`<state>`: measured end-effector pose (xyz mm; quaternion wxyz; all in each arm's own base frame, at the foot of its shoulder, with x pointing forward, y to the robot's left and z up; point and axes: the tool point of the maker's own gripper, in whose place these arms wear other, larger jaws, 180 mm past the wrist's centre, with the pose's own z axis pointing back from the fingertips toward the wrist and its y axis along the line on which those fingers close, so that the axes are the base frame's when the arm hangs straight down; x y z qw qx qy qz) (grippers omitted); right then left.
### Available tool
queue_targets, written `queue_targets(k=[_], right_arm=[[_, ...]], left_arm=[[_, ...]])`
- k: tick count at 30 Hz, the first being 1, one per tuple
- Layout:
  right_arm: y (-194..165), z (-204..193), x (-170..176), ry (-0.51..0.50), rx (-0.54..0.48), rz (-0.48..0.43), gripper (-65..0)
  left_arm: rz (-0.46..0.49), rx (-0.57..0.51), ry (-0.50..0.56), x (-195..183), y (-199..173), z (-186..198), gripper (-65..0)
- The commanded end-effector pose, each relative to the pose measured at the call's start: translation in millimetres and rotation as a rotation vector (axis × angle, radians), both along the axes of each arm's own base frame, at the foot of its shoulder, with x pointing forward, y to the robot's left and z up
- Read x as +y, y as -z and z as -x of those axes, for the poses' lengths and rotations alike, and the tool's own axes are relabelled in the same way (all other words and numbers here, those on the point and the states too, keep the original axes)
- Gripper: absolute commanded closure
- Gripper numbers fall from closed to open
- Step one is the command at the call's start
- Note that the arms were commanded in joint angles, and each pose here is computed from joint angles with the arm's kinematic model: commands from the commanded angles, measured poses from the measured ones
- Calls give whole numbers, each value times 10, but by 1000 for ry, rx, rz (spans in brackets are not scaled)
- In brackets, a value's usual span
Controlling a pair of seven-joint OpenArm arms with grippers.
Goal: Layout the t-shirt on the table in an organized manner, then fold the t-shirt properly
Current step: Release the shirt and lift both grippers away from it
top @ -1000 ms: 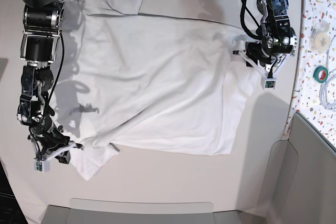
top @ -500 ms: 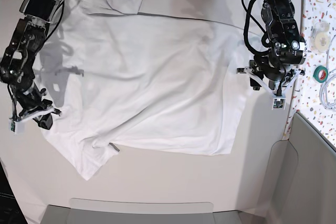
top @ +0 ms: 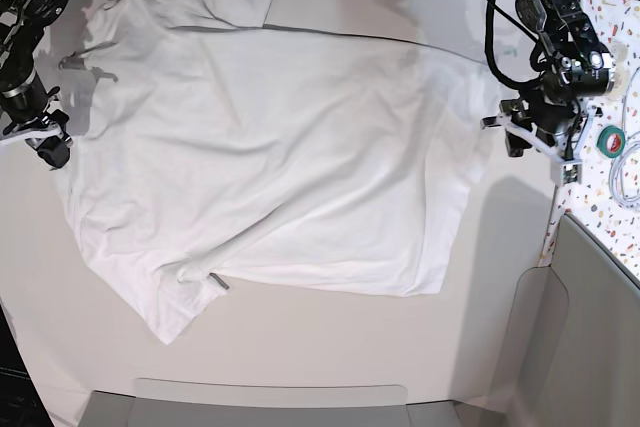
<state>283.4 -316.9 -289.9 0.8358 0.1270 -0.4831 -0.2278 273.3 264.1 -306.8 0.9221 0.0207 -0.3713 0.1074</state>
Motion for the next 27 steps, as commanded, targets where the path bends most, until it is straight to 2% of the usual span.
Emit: queue_targets(k=[1, 7, 11, 20, 27], right_arm=[[-196, -5, -44, 4, -60, 31, -93], [-251, 341, -79, 73, -62, 60, -95], [-171, 453, -40, 83, -38, 48, -95], [-41, 639, 90, 61, -17, -38, -93], [1, 704, 167, 54, -18, -88, -93]], left_arm=[[-6, -56, -9, 71, -148, -55, -271], [46, -57, -71, 238, -109, 140, -271], [83, -67, -105, 327, -105, 256, -271], [156, -100, -132, 495, -173, 475, -271], [148, -84, -172, 620, -149, 642, -271]])
